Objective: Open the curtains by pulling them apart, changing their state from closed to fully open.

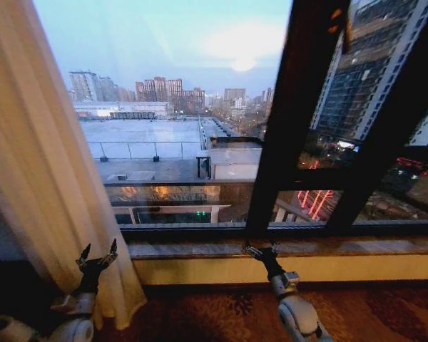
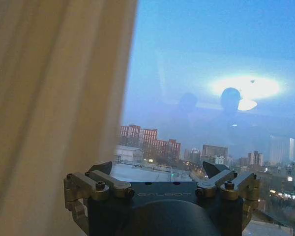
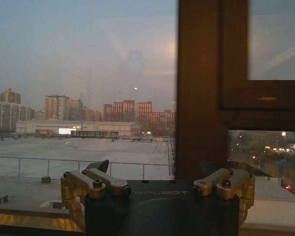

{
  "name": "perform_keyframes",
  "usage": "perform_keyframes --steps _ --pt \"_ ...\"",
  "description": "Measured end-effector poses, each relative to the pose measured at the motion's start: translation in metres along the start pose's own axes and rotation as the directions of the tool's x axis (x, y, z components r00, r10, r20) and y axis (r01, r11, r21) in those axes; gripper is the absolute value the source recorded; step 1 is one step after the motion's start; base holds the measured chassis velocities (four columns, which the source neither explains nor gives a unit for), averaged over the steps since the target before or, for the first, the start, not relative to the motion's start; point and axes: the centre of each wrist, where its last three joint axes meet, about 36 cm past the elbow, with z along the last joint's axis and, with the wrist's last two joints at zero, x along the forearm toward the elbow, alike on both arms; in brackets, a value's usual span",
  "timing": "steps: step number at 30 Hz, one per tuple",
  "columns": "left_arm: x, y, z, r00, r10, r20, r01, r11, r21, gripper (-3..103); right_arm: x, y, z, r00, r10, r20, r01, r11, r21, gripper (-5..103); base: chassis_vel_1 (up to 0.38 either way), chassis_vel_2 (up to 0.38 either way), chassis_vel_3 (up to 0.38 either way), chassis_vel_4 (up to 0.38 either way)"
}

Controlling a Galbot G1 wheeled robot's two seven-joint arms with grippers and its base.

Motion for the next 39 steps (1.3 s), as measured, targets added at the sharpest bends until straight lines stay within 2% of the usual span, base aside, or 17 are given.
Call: perform_keyframes --steps 39 --pt "0.0 0.0 0.0 1.0 0.0 0.0 0.0 1.0 0.0 100 0.0 0.0 0.0 1.0 0.0 0.0 0.0 1.0 0.0 100 -0.333 -0.379 0.329 0.38"
